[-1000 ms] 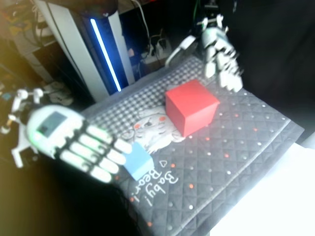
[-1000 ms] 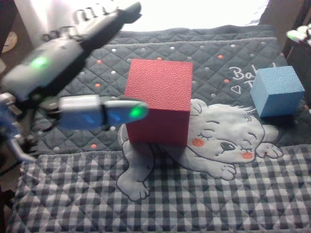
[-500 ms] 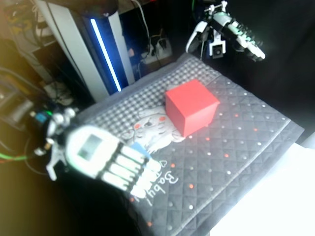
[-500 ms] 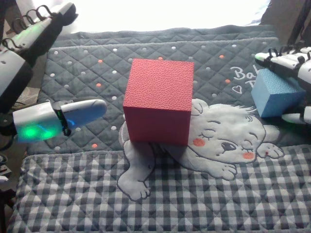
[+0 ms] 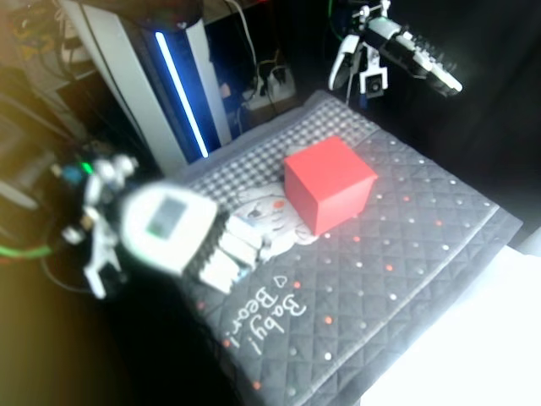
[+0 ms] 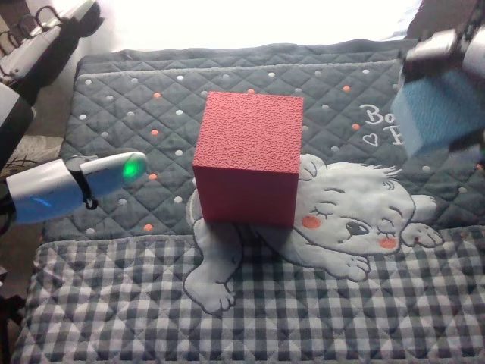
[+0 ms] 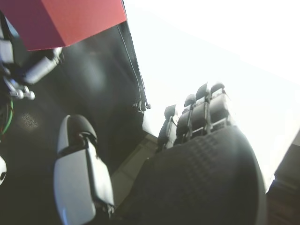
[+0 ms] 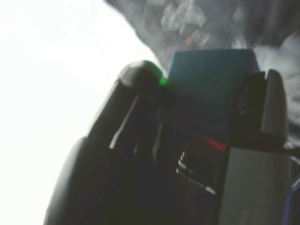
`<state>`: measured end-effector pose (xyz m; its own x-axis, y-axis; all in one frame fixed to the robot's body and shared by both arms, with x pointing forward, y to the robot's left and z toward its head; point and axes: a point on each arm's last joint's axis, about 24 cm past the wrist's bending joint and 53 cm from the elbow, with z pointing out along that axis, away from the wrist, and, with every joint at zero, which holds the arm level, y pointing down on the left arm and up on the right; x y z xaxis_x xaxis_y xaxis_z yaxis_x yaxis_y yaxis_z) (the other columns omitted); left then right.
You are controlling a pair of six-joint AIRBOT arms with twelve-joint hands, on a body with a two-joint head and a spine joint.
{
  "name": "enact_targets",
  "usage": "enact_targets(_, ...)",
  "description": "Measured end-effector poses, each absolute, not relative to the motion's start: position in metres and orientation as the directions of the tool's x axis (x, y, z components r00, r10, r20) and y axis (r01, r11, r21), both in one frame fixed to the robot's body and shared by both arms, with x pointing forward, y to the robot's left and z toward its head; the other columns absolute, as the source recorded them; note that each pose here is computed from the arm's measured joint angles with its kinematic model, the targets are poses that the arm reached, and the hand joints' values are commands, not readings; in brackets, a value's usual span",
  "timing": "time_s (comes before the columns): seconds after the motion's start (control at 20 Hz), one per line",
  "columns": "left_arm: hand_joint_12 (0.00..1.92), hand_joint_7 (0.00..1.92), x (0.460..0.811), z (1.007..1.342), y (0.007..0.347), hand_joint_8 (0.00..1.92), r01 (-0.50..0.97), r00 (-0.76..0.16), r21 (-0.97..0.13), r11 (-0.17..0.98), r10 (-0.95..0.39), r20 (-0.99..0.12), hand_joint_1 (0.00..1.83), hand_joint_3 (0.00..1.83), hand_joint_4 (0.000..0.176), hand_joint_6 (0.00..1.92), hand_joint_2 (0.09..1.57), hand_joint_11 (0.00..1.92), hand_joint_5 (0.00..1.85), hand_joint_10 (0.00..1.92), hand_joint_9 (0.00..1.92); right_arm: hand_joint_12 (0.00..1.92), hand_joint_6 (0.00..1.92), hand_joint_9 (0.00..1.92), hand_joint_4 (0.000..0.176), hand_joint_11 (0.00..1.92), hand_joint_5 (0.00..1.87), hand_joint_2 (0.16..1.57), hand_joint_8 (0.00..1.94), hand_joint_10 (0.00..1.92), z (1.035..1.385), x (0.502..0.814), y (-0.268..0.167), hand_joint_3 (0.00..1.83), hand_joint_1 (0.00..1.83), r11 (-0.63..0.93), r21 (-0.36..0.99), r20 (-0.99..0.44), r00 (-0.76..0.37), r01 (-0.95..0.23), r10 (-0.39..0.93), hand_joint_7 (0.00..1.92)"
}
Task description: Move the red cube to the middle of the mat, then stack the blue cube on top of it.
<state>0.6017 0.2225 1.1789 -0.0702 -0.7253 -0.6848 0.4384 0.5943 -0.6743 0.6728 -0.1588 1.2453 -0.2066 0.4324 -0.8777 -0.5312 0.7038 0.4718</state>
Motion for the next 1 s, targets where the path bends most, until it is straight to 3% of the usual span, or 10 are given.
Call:
enact_targets(0.1,0.0,0.0,0.602,1.177,0.226,0.0,0.425,-0.067,-0.678,0.6,-0.726,-0.684,0.61,0.01,0.129,0.0,0.96,0.0,0.0,0.0,0.0,1.92,1.64,1.02,0.0,1.08,0.54,1.04,1.94,1.92,1.273,0.669,-0.15,0.7,1.14,0.639,0.494,-0.857,-0.205,-0.59,0.473,0.7)
enact_targets(0.15,0.0,0.0,0.602,1.178,0.226,0.0,0.429,-0.061,-0.677,0.598,-0.729,-0.682,0.62,0.02,0.126,0.0,0.97,0.0,0.0,0.0,0.0,1.92,0.41,1.04,0.0,1.07,0.11,0.95,1.92,1.92,1.281,0.666,-0.143,0.86,1.27,0.617,0.492,-0.855,-0.207,-0.614,0.475,0.66)
enact_targets(0.25,0.0,0.0,0.602,1.181,0.229,0.0,0.431,-0.048,-0.677,0.597,-0.734,-0.678,0.58,0.02,0.132,0.0,1.0,0.0,0.0,0.0,0.0,1.92,0.02,1.07,0.0,1.05,0.0,0.9,1.94,1.92,1.303,0.66,-0.127,0.98,1.31,0.584,0.455,-0.865,-0.179,-0.672,0.468,0.67)
enact_targets(0.45,0.0,0.0,0.603,1.183,0.233,0.0,0.426,-0.034,-0.678,0.599,-0.739,-0.673,0.55,0.02,0.121,0.0,1.02,0.0,0.0,0.0,0.0,1.92,0.05,1.05,0.0,1.05,0.12,0.92,1.94,1.92,1.334,0.64,-0.086,0.95,1.31,0.474,0.41,-0.865,-0.167,-0.779,0.474,0.65)
enact_targets(0.5,0.0,0.0,0.603,1.184,0.233,0.0,0.428,-0.03,-0.678,0.598,-0.74,-0.672,0.58,0.02,0.119,0.0,1.04,0.0,0.0,0.0,0.0,1.92,0.36,1.04,0.0,1.05,0.2,0.9,1.94,1.92,1.333,0.636,-0.078,0.98,1.31,0.456,0.408,-0.864,-0.174,-0.791,0.472,0.67)
enact_targets(0.55,0.0,0.0,0.603,1.184,0.234,0.0,0.425,-0.026,-0.679,0.599,-0.742,-0.67,0.55,0.03,0.107,0.0,1.07,0.0,0.0,0.0,0.0,1.92,1.34,1.01,0.0,1.01,0.42,1.08,1.94,1.92,1.334,0.634,-0.072,0.62,1.17,0.441,0.409,-0.863,-0.181,-0.799,0.472,0.67)
enact_targets(0.6,0.0,0.0,0.604,1.183,0.236,0.0,0.421,-0.022,-0.679,0.602,-0.741,-0.671,0.53,0.04,0.095,0.0,1.09,0.0,0.0,0.0,0.0,1.92,1.49,0.95,0.0,0.95,0.43,1.27,1.94,1.92,1.334,0.631,-0.066,0.27,1.13,0.425,0.408,-0.861,-0.186,-0.808,0.473,0.63)
enact_targets(0.65,0.0,0.0,0.603,1.182,0.238,0.0,0.418,-0.021,-0.678,0.605,-0.74,-0.673,0.53,0.02,0.108,0.0,1.13,0.0,0.0,0.0,0.0,1.92,1.54,0.94,0.0,0.93,0.42,1.35,1.94,1.92,1.335,0.63,-0.062,0.11,1.12,0.415,0.407,-0.86,-0.188,-0.814,0.475,0.62)
enact_targets(0.85,0.0,0.0,0.602,1.181,0.243,0.0,0.407,-0.011,-0.68,0.61,-0.741,-0.671,0.55,0.03,0.103,0.0,1.21,0.0,0.0,0.0,0.0,1.92,0.81,1.0,0.0,0.92,0.05,0.87,1.87,1.92,1.331,0.624,-0.04,0.97,1.32,0.341,0.433,-0.842,-0.239,-0.834,0.484,0.71)
enact_targets(1.0,0.0,0.0,0.603,1.182,0.247,0.0,0.398,0.003,-0.684,0.612,-0.746,-0.666,0.58,0.03,0.129,0.0,1.23,0.0,0.0,0.0,0.0,1.92,1.18,1.0,0.0,0.93,0.05,0.9,1.78,1.92,1.317,0.623,-0.029,0.86,1.32,0.3,0.483,-0.817,-0.299,-0.823,0.494,0.71)
